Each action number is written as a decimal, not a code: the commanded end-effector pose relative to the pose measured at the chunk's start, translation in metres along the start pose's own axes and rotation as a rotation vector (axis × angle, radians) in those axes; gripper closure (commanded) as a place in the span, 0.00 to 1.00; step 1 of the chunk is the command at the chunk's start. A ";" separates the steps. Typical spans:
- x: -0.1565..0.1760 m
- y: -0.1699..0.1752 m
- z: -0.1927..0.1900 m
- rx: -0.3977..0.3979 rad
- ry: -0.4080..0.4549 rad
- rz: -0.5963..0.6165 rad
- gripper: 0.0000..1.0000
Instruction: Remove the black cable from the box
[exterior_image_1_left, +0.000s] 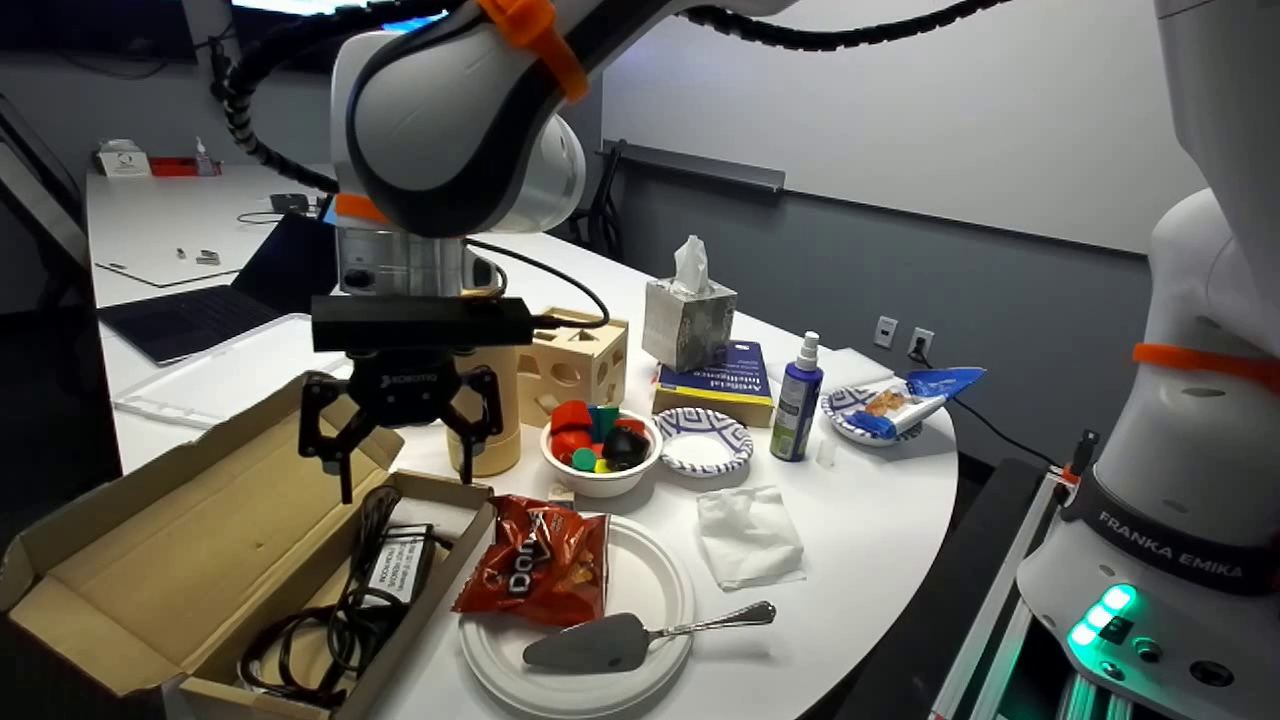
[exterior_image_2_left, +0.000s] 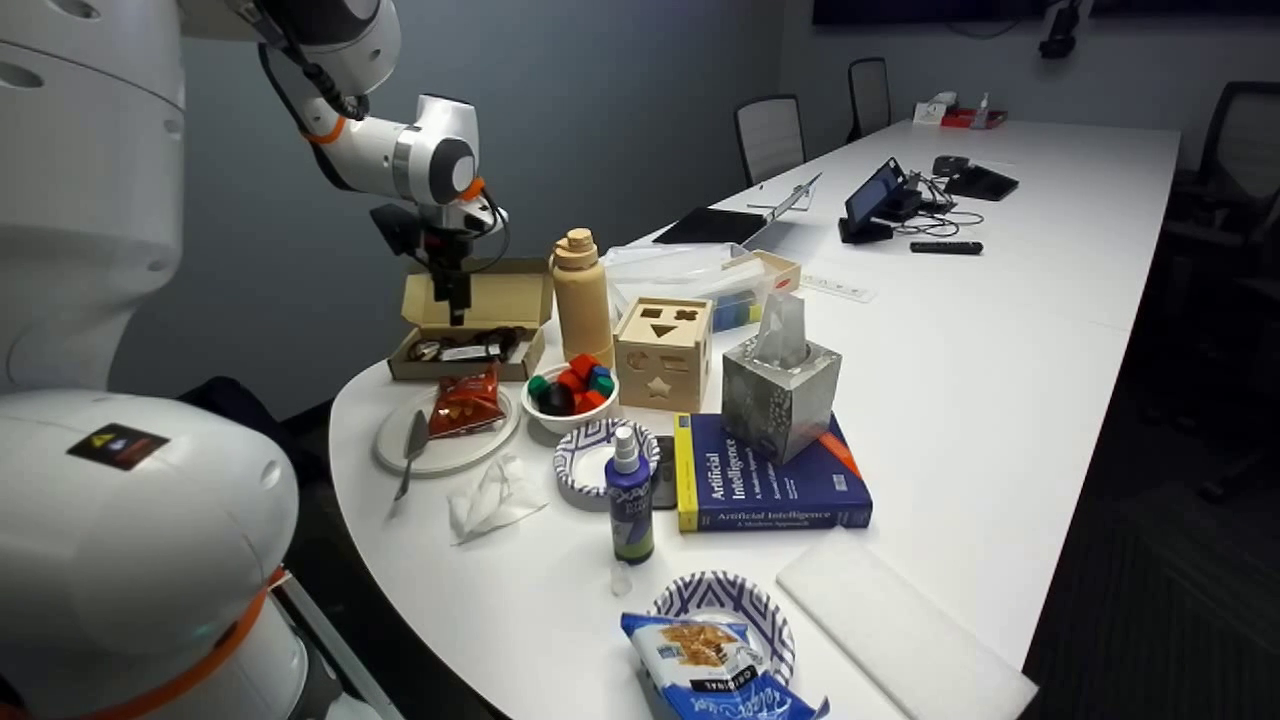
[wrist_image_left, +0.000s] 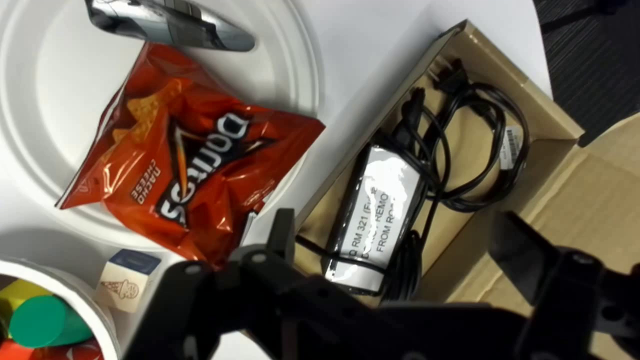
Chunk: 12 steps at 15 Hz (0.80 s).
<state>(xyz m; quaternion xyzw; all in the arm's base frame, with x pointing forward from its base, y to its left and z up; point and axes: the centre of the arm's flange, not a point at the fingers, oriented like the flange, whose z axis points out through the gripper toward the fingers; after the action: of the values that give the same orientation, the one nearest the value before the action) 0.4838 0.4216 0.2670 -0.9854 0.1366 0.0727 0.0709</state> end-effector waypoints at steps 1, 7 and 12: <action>-0.020 -0.012 0.008 -0.004 -0.016 0.083 0.00; -0.018 -0.028 0.037 -0.019 -0.003 0.198 0.00; -0.004 -0.037 0.055 -0.022 -0.006 0.251 0.00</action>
<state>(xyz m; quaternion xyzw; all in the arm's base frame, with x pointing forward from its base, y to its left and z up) 0.4707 0.4502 0.2262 -0.9658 0.2382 0.0897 0.0497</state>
